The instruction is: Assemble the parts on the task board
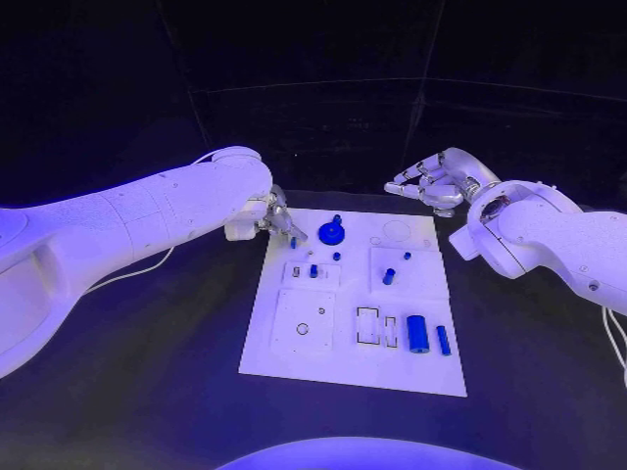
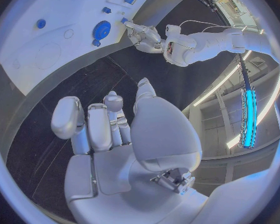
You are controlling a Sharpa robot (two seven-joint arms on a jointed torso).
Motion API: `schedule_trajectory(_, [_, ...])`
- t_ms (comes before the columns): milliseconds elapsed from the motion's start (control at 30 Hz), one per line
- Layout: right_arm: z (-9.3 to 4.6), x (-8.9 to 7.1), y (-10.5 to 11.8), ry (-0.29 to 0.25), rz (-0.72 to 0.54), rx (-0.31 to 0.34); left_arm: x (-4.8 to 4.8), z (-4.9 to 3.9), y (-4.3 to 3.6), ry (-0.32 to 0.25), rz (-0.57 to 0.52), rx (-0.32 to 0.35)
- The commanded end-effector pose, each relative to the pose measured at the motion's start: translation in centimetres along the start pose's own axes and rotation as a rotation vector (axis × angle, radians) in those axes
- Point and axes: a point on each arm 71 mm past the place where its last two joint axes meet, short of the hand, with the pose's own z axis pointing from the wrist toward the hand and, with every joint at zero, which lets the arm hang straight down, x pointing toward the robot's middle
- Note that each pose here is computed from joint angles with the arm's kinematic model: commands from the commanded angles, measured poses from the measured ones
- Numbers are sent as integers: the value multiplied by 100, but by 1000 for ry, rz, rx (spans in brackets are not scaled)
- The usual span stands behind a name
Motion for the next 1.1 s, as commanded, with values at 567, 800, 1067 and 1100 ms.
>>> schedule_trajectory(567, [8,7,29,5,1,-13,-33,39,11,-18,8,16])
schedule_trajectory(800, [11,9,30,6,1,-13,-34,40,-9,-22,7,26])
schedule_trajectory(1067, [13,12,32,7,1,-13,-39,45,-4,-22,7,25])
schedule_trajectory(1100, [13,13,32,7,1,-13,-39,45,-5,-22,7,25])
